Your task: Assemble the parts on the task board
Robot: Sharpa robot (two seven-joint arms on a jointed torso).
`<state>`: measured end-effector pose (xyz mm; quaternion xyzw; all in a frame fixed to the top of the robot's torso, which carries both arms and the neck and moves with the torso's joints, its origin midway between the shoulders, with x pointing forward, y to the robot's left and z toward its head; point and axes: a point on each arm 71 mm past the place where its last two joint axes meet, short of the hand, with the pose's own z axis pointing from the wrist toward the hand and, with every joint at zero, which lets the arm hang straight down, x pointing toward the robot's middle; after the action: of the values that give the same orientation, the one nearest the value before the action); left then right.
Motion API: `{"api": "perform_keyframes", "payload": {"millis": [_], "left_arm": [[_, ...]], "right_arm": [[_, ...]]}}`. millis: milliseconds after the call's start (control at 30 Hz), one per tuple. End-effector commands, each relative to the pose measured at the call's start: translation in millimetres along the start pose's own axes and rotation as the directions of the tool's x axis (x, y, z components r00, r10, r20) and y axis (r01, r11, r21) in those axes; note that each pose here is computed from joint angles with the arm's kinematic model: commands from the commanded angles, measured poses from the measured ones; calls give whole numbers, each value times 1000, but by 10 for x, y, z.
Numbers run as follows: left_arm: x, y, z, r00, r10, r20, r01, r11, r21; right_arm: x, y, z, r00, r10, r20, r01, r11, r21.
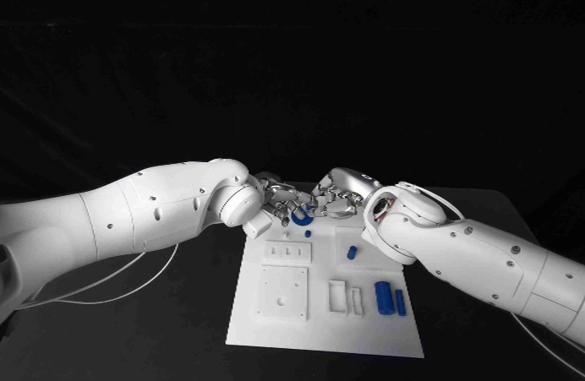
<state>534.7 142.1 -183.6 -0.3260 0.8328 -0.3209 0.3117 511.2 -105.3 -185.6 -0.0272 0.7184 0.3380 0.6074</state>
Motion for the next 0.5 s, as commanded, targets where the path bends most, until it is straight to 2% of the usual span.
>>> {"api": "perform_keyframes", "payload": {"millis": [33, 233, 500], "left_arm": [[9, -43, -15, 1000, -9, -19, 10, 1000, 29], [4, -26, -11, 1000, -11, -13, 12, 1000, 28], [-11, 36, -1, 1000, -13, 6, 13, 1000, 25]], "right_arm": [[48, -66, -21, 999, -11, -31, 11, 1000, 20], [37, -96, -34, 1000, -1, -17, 1, 1000, 21], [-6, -142, -69, 999, 32, 31, -32, 999, 0]]}}
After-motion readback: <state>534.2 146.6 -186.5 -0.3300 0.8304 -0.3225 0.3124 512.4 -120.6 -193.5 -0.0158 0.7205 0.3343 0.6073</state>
